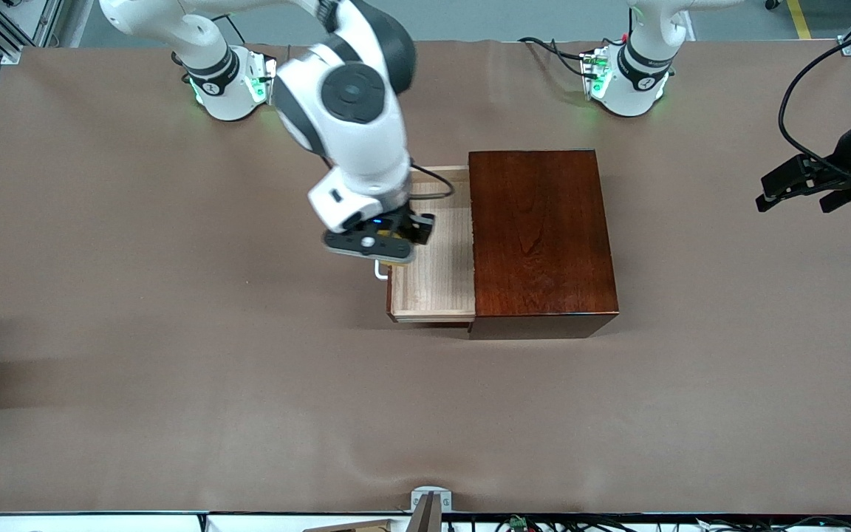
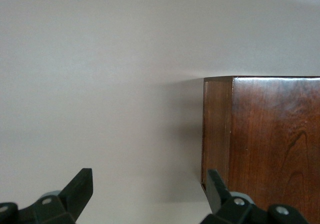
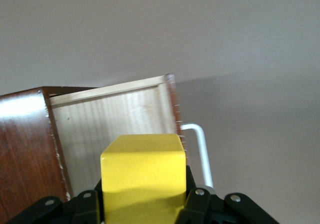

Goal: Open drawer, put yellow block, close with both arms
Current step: 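Carry the yellow cube over the open drawer and lower it inside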

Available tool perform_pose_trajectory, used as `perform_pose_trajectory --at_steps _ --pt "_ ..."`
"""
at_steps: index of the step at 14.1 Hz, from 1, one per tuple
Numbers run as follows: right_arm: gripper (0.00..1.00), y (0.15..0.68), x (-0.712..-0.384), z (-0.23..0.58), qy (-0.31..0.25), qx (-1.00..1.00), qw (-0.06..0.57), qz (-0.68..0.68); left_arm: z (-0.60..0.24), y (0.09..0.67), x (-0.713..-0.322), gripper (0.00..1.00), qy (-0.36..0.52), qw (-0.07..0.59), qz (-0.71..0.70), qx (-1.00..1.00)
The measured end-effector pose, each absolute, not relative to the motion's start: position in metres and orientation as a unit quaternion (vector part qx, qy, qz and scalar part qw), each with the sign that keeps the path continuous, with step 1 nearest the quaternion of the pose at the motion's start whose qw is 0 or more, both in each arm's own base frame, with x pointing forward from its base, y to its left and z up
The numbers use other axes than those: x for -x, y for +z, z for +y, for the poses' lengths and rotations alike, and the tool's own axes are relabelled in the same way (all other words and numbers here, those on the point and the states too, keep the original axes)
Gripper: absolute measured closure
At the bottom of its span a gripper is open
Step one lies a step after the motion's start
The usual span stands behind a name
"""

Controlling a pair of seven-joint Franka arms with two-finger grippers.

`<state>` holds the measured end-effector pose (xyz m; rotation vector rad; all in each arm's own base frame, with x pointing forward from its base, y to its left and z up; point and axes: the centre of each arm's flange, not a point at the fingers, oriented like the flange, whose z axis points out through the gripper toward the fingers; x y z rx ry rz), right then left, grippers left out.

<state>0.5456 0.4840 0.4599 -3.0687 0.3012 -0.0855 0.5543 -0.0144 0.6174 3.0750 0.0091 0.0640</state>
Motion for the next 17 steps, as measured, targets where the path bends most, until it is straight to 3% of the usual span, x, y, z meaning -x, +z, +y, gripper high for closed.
perform_pose_trajectory --at_steps 8,16,17 --pt "0.44 0.361 -0.566 0.512 -0.036 0.996 0.034 0.074 -0.015 0.618 -0.554 0.0 0.021 0.033 0.003 -0.999" --pt "0.44 0.312 -0.549 0.531 -0.003 0.997 0.038 0.063 -0.015 0.618 -0.554 0.0 0.021 0.033 0.002 -0.999" --pt "0.4 0.312 -0.547 0.534 0.001 0.997 0.044 0.064 -0.016 0.618 -0.554 0.0 0.021 0.033 0.002 -0.999"
